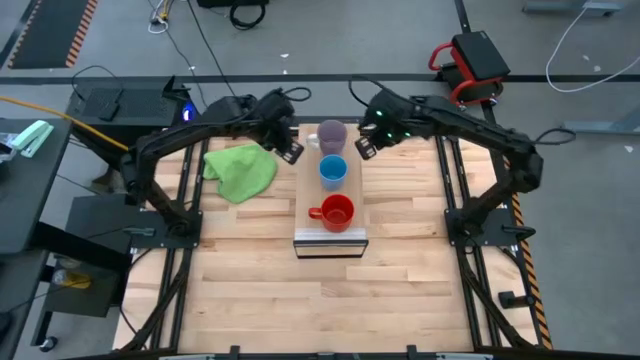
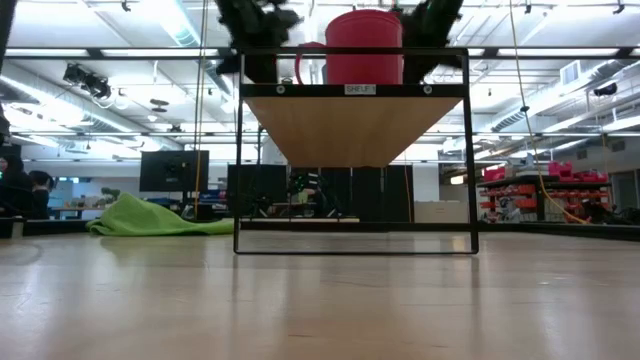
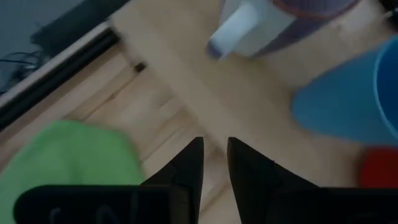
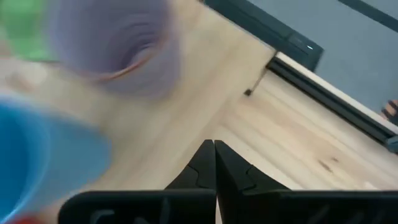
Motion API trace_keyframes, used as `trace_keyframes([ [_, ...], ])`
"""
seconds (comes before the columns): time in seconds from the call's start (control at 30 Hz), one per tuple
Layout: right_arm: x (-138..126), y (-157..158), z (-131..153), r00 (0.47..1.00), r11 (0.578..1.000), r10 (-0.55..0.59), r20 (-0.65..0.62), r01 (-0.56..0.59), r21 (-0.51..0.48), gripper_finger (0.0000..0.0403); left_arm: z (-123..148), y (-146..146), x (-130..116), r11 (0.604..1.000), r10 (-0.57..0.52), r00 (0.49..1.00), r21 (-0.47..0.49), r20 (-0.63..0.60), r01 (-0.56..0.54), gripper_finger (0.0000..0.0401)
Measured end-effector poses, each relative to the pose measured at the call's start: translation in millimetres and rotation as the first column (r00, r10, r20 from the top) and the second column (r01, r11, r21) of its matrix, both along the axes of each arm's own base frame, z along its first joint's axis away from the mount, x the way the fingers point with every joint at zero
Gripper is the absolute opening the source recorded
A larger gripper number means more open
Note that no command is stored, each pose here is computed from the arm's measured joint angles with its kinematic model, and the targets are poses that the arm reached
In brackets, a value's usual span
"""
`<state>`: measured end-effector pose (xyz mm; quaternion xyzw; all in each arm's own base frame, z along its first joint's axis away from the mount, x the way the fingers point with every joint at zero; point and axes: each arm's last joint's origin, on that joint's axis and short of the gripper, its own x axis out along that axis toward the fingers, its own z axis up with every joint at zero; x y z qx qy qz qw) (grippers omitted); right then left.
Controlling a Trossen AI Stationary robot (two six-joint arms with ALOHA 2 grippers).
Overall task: Stack small to large cups/mugs on shelf
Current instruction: Adjust the red mug on the shelf
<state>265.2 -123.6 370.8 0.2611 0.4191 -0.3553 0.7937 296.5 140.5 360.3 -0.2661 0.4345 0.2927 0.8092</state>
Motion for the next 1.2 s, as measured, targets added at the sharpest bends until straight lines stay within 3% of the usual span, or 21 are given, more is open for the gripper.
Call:
trace_keyframes([
  [0.1, -11.5, 30.5, 11.4, 0.998, 0.999, 0.046, 0.048, -0.045, -0.028, 0.0, 13.0, -16.0, -16.4, 0.999, 0.016, 0.999, 0.049, -0.049, -0.014, 0.0077],
  [0.2, -24.8, 62.2, 3.5, 0.992, 0.997, 0.07, 0.108, -0.066, -0.033, 0.0, 19.0, -34.1, -24.6, 0.995, 0.036, 0.994, 0.096, -0.099, -0.026, 0.0073],
  [0.47, -34.7, 114.3, -67.7, 0.907, 0.997, 0.051, 0.419, -0.07, 0.029, 0.0, 16.8, -82.1, -12.2, 0.99, -0.05, 0.99, 0.122, -0.13, 0.066, 0.0063],
  [0.6, -35.4, 127.6, -90.1, 0.929, 0.996, 0.039, 0.368, -0.067, 0.062, 0.0, 4.3, -99.8, -4.5, 0.989, -0.068, 0.984, 0.12, -0.163, 0.088, 0.0057],
  [0.9, -17.9, 151.5, -100.8, 0.924, 0.989, 0.106, 0.366, -0.138, 0.061, 0.0, -55.1, -114.6, -3.6, 0.998, 0.002, 0.963, 0.054, -0.269, 0.012, 0.0048],
  [1.2, -8.9, 152.8, -102.3, 0.909, 0.987, 0.111, 0.402, -0.149, 0.067, 0.0, -64.0, -117.8, 0.2, 1.0, 0.002, 0.972, 0.024, -0.233, 0.003, 0.0041],
])
